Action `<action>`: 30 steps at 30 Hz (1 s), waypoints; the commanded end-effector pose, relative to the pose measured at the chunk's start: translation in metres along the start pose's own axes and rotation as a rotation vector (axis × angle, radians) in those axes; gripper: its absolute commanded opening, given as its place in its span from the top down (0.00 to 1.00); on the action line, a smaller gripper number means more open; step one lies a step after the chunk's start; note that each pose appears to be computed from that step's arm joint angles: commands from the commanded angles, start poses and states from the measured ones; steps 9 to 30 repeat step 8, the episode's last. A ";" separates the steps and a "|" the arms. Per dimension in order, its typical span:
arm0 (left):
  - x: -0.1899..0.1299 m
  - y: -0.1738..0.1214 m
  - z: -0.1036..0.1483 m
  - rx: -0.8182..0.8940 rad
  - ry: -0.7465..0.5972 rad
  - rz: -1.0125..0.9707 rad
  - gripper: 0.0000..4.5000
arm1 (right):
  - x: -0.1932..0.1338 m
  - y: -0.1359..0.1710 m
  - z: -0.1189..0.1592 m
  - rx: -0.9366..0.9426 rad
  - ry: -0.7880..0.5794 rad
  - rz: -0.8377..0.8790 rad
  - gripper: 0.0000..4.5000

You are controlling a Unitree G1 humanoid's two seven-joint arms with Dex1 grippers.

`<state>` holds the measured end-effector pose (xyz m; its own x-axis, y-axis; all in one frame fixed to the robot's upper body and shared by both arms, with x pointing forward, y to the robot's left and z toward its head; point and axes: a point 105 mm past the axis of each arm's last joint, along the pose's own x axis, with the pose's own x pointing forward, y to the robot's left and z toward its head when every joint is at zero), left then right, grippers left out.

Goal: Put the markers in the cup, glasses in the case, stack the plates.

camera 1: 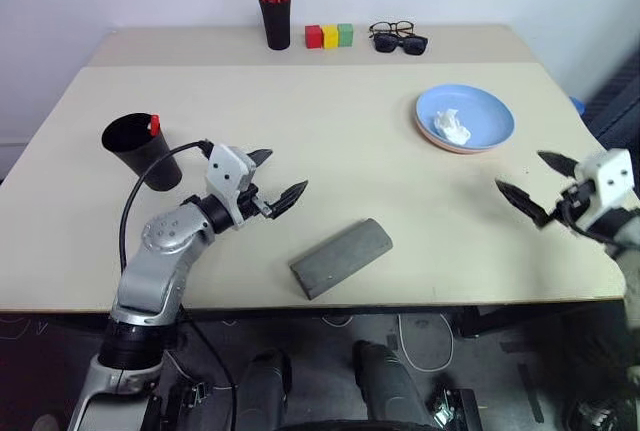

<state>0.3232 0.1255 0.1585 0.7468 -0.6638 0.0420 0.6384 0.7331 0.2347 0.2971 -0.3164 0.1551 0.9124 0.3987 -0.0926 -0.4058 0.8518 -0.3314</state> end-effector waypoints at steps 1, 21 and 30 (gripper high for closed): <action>-0.016 0.011 0.006 0.042 -0.058 0.094 0.00 | -0.017 0.000 0.013 0.019 -0.046 -0.024 0.00; -0.035 0.006 -0.010 -0.019 -0.028 0.136 0.00 | -0.034 0.007 0.007 0.086 -0.056 -0.080 0.00; -0.035 0.006 -0.010 -0.019 -0.028 0.136 0.00 | -0.034 0.007 0.007 0.086 -0.056 -0.080 0.00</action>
